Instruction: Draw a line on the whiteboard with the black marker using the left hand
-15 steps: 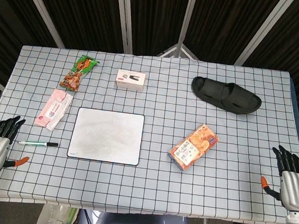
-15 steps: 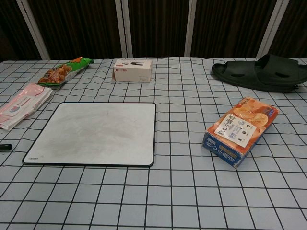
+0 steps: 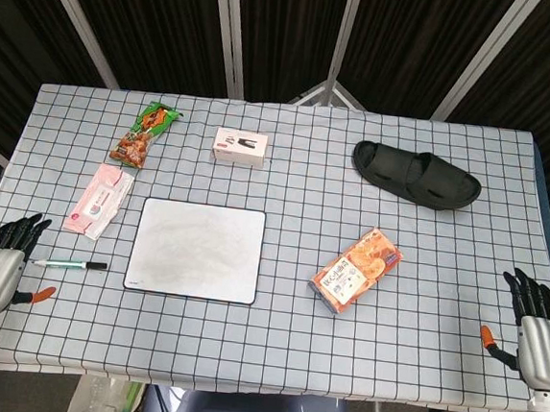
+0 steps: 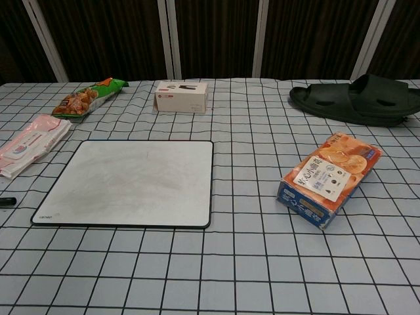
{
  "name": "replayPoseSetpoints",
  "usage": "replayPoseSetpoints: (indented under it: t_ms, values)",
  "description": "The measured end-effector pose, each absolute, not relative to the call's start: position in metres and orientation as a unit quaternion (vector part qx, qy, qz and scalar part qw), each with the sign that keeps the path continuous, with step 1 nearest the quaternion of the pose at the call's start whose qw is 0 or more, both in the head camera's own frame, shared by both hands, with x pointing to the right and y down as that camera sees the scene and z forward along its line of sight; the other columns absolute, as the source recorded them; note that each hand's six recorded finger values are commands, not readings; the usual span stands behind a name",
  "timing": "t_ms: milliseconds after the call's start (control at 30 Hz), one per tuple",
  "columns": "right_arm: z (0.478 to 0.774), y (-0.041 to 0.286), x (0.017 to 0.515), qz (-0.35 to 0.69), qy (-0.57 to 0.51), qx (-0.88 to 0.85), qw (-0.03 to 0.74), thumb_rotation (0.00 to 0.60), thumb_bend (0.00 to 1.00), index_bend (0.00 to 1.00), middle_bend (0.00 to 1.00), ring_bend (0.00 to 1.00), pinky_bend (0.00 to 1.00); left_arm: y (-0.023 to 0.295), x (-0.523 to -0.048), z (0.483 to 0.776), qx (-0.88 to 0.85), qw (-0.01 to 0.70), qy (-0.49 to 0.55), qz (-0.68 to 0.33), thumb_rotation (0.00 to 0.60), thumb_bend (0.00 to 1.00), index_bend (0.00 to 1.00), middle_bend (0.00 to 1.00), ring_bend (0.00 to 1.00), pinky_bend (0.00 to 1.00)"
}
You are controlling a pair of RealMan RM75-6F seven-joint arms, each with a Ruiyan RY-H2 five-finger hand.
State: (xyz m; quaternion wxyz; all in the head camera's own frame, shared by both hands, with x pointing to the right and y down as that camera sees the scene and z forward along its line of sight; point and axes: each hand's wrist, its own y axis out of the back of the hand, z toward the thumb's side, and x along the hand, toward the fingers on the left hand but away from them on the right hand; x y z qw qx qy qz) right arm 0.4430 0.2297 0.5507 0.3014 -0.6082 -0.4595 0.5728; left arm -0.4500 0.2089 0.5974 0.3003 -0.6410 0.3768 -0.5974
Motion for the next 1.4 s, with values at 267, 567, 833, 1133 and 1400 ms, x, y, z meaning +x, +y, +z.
replayPoseSetpoints:
  t_ms: [267,567,833,1133,1400]
  values:
    - [0.549,0.23,0.445,0.574,-0.463,-0.605,0.302,0.6,0.34,0.0,0.0,0.0,0.0,0.2,-0.452,0.624,-0.643,0.272,0.348,-0.626,0.6,0.38,0.47,0.0,0.0,0.0]
    - [0.55,0.23,0.445,0.573,-0.462,-0.605,0.303,0.6,0.34,0.0,0.0,0.0,0.0,0.185,-0.454,0.671,-0.628,0.271,0.293,-0.669,0.6,0.44,0.5,0.0,0.0,0.0]
    - [0.55,0.231,0.446,0.573,-0.464,-0.604,0.302,0.6,0.34,0.0,0.0,0.0,0.0,0.182,-0.443,0.692,-0.629,0.275,0.263,-0.678,0.6,0.44,0.46,0.0,0.0,0.0]
    - [0.55,0.23,0.446,0.572,-0.466,-0.604,0.301,0.6,0.34,0.0,0.0,0.0,0.0,0.182,-0.445,0.7,-0.621,0.28,0.255,-0.686,0.6,0.44,0.41,0.0,0.0,0.0]
    - [0.55,0.23,0.446,0.57,-0.469,-0.604,0.301,0.6,0.34,0.0,0.0,0.0,0.0,0.181,-0.437,0.703,-0.618,0.293,0.248,-0.686,0.6,0.44,0.43,0.0,0.0,0.0]
